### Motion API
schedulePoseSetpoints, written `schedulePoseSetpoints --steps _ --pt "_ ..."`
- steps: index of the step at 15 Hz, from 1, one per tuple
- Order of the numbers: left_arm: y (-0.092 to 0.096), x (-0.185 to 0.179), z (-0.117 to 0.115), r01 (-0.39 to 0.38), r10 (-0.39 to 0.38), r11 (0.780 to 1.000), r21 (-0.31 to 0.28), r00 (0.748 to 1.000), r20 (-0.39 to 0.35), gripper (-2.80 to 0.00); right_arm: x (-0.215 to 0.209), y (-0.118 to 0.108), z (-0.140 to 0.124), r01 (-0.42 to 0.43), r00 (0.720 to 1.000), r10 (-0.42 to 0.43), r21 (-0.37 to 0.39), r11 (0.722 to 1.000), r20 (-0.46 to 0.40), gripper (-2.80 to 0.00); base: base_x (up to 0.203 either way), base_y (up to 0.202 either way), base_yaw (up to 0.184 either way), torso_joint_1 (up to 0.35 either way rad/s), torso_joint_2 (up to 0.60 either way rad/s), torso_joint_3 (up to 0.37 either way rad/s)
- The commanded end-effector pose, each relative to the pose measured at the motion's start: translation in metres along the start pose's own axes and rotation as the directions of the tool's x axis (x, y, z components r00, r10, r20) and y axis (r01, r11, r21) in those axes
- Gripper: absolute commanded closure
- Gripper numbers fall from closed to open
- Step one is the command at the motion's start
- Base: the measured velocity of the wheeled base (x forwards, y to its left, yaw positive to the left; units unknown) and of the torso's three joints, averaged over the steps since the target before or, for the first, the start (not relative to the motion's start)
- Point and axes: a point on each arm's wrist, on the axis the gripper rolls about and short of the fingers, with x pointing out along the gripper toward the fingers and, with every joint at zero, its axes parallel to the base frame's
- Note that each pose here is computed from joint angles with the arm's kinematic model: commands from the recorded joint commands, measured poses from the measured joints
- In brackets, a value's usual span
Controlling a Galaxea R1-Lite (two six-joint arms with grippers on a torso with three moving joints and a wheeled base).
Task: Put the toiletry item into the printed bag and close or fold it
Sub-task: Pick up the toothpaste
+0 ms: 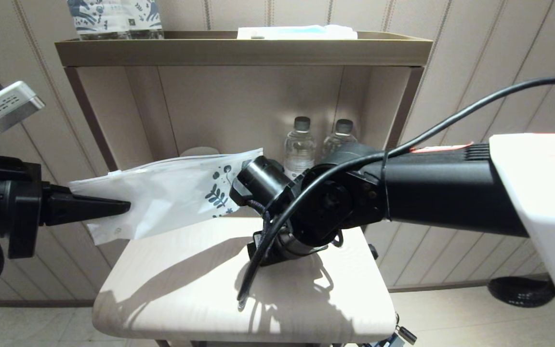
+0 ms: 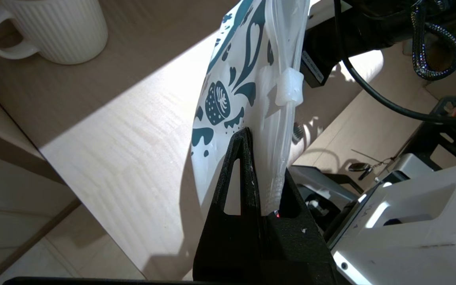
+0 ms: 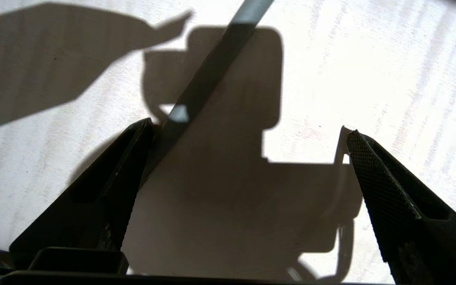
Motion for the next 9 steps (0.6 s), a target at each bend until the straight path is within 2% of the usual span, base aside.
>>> schedulePoseSetpoints --steps 1,9 --pt "-0.0043 -0.0036 -0.0017 0.007 -0.007 1.000 0.008 1.000 0.006 0.00 -0.0040 -0.0041 -0.0034 0.017 1.000 -0.017 0.003 1.000 -0.006 -2.80 0.000 0.000 0.000 0.000 0.00 0.000" --pt "-0.0050 -0.0025 -0.0056 0.023 -0.023 1.000 -0.009 1.000 -0.011 0.00 -0.0080 -0.0138 -0.0023 0.031 0.999 -0.031 0.028 0.999 -0.008 -2.80 0.000 0.000 0.000 0.000 0.00 0.000"
